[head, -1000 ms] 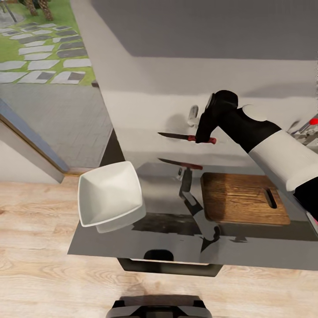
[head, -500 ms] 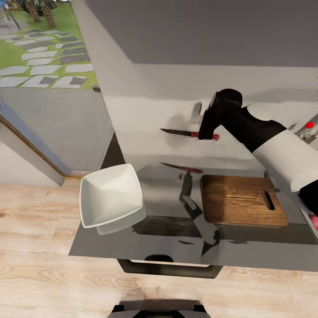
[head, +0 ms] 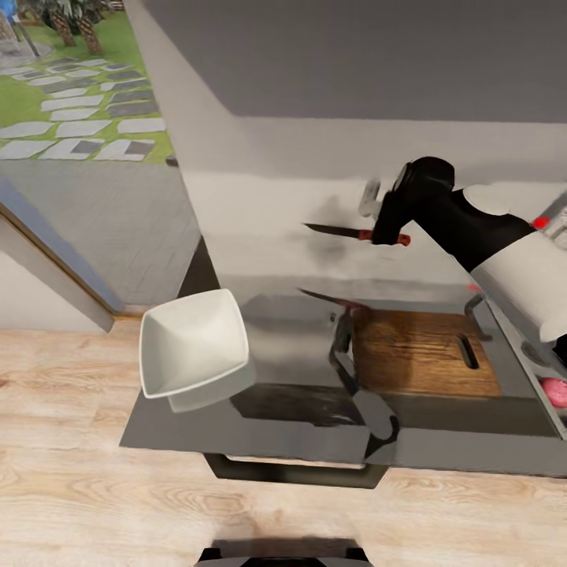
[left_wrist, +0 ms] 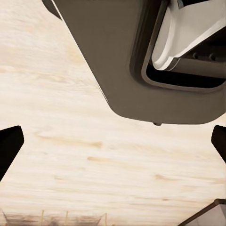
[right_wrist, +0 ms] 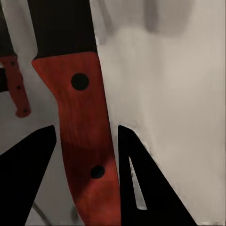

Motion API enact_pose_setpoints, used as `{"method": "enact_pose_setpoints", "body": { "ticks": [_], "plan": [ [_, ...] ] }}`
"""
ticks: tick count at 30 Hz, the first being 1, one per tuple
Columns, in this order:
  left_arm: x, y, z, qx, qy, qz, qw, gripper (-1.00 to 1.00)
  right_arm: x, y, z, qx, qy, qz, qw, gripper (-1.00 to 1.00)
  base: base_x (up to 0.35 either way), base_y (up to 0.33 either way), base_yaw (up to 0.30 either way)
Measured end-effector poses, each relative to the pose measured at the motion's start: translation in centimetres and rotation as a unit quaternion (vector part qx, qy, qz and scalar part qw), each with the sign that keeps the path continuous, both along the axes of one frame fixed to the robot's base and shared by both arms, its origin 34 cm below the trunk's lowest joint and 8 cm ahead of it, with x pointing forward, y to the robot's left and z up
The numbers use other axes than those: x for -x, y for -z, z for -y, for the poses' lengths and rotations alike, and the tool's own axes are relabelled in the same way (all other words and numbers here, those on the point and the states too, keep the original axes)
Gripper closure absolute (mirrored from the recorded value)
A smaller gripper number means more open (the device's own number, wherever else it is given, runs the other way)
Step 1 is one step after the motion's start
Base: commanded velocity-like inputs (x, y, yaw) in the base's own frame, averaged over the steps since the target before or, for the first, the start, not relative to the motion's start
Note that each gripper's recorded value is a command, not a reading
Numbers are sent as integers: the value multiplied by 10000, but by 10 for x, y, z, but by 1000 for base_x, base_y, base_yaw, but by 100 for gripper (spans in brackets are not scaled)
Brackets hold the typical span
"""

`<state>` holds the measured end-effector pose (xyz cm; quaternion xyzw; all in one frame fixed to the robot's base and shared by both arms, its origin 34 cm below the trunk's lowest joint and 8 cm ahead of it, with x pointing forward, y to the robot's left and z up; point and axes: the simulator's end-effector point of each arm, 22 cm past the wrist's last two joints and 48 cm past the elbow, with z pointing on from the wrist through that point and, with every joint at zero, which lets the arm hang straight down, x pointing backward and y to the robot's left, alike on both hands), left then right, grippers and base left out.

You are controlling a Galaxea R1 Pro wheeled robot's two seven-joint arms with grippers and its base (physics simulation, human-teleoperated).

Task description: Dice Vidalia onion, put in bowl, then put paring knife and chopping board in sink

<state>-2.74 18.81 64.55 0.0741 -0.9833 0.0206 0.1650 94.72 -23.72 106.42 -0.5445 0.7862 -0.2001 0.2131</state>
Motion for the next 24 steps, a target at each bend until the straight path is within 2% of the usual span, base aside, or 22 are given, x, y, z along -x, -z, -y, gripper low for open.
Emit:
{"method": "enact_pose_setpoints", "body": {
  "ticks": [6,8,9,10,14,16,19,24],
  "plan": [
    [0,0,0,0,1,0,10000,-100,-2,-20,0,8,-143,283,9995,100,-186,-225,0],
    [0,0,0,-1,-2,0,10000,-100,-3,-32,-1,17,-239,467,9986,100,-50,-97,0],
    [0,0,0,-1,-1,5,10000,-100,-3,-43,-4,41,-342,708,9969,100,-16,-32,0],
    [0,0,0,-1,-2,2,10000,-100,-2,-44,-8,39,-403,788,9961,100,-10,-20,0],
    [0,0,0,0,-1,2,10000,-100,10,-35,-21,2,-568,987,9935,100,-4,-9,0],
    [0,0,0,0,0,0,10000,-100,21,-26,-20,-24,-475,1061,9932,100,-1,-2,0],
    [0,0,0,-1,-2,0,10000,-100,44,-1,-23,-67,-502,971,9940,100,0,0,0],
    [0,0,0,-1,-3,2,10000,-100,61,22,-10,-1,-475,856,9952,100,0,0,0]
  ]
}}
